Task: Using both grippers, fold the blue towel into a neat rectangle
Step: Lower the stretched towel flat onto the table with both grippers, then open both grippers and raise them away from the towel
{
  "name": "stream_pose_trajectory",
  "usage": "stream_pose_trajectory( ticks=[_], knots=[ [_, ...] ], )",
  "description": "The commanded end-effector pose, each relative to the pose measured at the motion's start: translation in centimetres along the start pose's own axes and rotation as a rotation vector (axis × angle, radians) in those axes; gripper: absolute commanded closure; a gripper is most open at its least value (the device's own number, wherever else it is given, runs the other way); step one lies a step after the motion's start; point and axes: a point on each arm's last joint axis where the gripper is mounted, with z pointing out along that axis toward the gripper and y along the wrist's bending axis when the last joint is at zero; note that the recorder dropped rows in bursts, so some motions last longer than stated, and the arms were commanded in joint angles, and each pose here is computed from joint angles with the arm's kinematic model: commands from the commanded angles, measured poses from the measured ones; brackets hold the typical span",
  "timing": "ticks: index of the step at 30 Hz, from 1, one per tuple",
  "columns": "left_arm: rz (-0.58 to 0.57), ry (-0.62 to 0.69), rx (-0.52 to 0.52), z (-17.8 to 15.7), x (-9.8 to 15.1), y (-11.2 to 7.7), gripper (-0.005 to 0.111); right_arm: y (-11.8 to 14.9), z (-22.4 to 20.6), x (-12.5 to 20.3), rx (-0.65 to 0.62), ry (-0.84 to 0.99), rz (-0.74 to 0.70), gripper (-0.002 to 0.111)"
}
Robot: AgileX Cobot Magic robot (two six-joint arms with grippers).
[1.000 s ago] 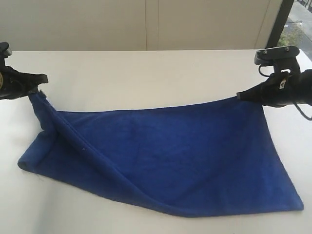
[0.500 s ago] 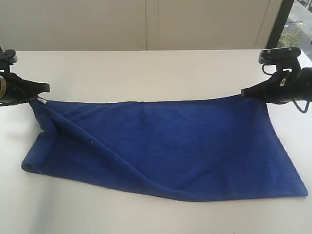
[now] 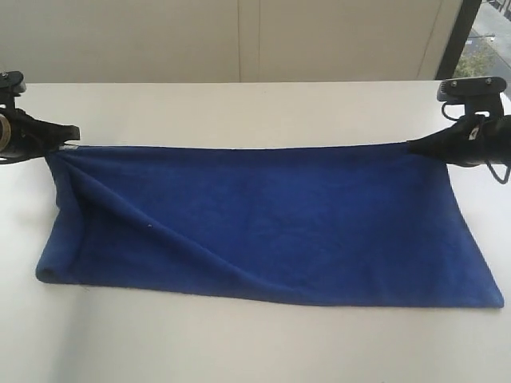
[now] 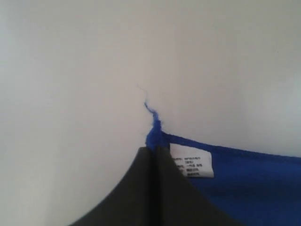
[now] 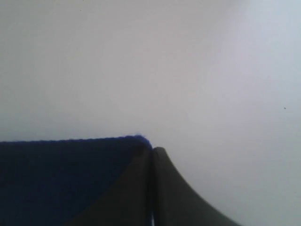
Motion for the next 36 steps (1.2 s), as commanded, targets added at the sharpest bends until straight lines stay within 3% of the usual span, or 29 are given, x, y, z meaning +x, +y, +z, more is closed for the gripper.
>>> stream_pose_trajectory(
  ticks=[1,3,5,6,8,10,12,16,21,24,31,34,36],
  knots=[
    [0.008,-0.008,-0.022,0.0,-0.2,0.2,0.107,-0.3,0.3,-0.1,0.003,-0.013,-0.011,0.108],
    [0.008,-0.008,-0.025,0.0,-0.2,0.3,0.104,-0.3,0.3,-0.1,0.003,-0.013,-0.011,0.108],
    [0.008,-0.008,-0.025,0.0,-0.2,0.3,0.088,-0.3,0.3,-0.2,0.003,-0.020,-0.036,0.102],
    [0.008,-0.008,-0.023,0.0,-0.2,0.3,0.073,-0.3,0.3,-0.3,0.002,-0.031,-0.038,0.090],
    [0.008,-0.008,-0.023,0.0,-0.2,0.3,0.056,-0.3,0.3,-0.3,0.001,-0.040,-0.038,0.072],
    [0.008,-0.008,-0.023,0.0,-0.2,0.3,0.049,-0.3,0.3,-0.4,0.001,-0.042,-0.038,0.057],
    [0.005,-0.015,-0.023,-0.3,-0.4,0.2,0.048,-0.3,0.1,-0.3,0.005,-0.020,-0.036,0.052],
    [0.019,-0.060,0.012,-1.8,-1.7,-0.4,0.048,-0.5,-1.2,-0.7,0.021,0.051,-0.028,0.051],
    [0.102,-0.120,0.130,-4.8,-3.7,-2.1,0.051,-0.8,-3.7,-1.7,0.046,0.125,-0.011,0.055],
    [0.086,-0.141,0.246,-6.5,-4.4,-3.4,0.061,-1.0,-5.4,-2.3,0.061,0.164,0.025,0.064],
    [0.069,-0.118,0.590,-9.9,-4.9,-5.4,0.105,-0.9,-9.0,-3.3,0.068,0.232,0.127,0.080],
    [-0.002,-0.068,0.723,-11.1,-4.8,-6.1,0.107,-0.8,-10.2,-3.8,0.060,0.229,0.164,0.081],
    [-0.088,-0.035,0.746,-11.6,-4.9,-6.3,0.107,-0.6,-10.8,-4.2,0.047,0.217,0.206,0.081]
  ],
)
